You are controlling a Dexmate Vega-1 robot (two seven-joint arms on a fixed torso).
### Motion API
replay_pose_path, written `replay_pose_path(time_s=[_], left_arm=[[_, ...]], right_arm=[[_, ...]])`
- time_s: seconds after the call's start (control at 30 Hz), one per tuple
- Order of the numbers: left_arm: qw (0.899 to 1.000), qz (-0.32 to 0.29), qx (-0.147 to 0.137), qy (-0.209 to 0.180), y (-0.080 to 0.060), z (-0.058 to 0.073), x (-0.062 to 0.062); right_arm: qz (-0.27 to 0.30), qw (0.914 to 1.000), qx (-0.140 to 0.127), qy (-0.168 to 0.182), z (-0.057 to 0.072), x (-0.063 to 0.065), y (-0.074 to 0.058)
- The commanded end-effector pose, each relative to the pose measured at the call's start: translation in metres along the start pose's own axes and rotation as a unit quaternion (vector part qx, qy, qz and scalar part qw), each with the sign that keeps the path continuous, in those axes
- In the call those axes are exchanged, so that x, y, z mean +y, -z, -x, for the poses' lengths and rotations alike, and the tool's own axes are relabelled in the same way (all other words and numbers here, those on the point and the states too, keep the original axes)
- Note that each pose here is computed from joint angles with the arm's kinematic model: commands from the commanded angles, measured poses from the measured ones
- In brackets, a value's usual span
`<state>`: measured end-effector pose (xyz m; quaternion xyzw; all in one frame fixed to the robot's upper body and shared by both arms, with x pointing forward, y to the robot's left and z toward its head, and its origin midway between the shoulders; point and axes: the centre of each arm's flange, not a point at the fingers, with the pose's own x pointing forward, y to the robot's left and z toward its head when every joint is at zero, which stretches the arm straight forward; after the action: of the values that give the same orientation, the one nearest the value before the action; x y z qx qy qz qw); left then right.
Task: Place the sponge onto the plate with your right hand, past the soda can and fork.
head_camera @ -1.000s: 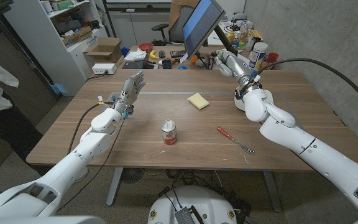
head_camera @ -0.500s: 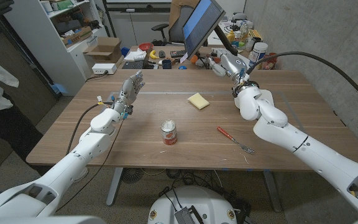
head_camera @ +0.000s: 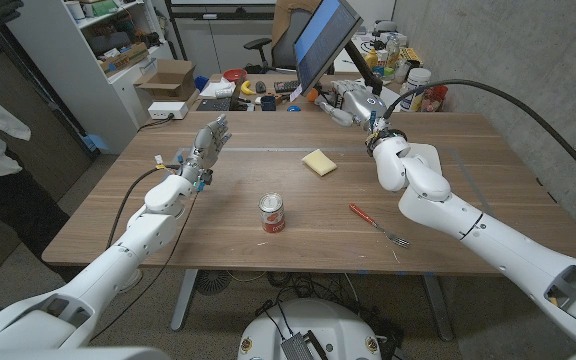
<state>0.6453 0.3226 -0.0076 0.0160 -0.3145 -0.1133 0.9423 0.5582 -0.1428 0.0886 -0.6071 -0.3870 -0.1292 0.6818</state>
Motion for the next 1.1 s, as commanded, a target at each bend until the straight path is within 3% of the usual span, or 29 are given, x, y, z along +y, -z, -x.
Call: replay_pose_path(time_s=[0.03, 0.43, 1.1], left_arm=[[1.000, 0.002, -0.003, -0.001, 0.000, 0.000, 0.002], [1.000, 0.004, -0.004, 0.007, 0.001, 0.000, 0.001], [1.000, -0.004, -0.001, 0.001, 0.000, -0.001, 0.001]], right_arm=[[0.023, 0.9993, -0.007, -0.030, -0.010, 0.013, -0.008], [0.002, 0.9984, -0.005, -0.056, -0.015, 0.024, -0.003], [0.028, 0.9950, -0.020, -0.094, -0.028, 0.047, -0.005]])
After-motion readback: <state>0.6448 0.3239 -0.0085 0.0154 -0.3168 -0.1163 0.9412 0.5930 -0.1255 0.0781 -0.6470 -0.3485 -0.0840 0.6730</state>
